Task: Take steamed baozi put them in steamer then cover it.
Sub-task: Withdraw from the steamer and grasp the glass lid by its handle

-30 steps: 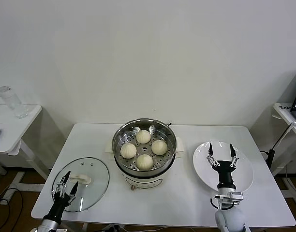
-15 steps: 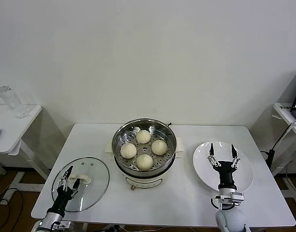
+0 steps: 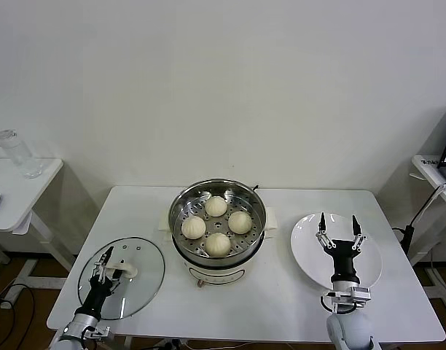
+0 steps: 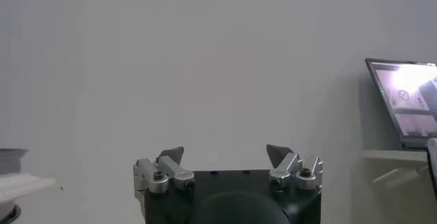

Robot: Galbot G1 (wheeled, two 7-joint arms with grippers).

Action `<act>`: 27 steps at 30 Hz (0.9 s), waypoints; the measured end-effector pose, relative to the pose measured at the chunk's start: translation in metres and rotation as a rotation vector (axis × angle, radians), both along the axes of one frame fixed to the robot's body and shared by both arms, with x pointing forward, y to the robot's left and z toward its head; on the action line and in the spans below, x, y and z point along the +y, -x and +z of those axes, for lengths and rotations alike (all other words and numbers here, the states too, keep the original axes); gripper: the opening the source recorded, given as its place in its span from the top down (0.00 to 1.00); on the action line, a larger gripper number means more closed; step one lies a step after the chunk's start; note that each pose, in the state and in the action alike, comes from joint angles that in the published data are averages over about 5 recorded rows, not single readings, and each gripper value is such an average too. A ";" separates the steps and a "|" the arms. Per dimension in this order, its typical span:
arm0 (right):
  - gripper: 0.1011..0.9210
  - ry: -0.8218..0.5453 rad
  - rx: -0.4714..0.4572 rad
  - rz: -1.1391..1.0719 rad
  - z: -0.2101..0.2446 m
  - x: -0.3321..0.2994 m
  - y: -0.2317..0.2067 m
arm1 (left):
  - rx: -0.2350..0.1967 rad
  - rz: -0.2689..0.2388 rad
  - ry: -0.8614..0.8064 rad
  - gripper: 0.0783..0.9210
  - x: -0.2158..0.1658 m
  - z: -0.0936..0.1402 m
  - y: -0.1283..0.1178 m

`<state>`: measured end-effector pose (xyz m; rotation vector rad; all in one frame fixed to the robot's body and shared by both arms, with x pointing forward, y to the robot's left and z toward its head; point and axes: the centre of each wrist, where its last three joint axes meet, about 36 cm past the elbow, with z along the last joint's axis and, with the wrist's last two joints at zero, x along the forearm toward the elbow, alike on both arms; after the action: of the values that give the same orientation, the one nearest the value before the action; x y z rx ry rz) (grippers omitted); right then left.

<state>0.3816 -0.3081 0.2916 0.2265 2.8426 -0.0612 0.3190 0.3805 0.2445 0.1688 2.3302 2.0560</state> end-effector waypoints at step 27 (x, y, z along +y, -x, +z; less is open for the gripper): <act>0.12 0.015 -0.010 0.014 0.002 0.006 -0.007 | -0.004 0.009 -0.007 0.86 0.013 0.011 0.000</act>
<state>0.3885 -0.3017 0.2938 0.2027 2.8324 -0.0775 0.3185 0.3932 0.2551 0.1549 2.3261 2.0664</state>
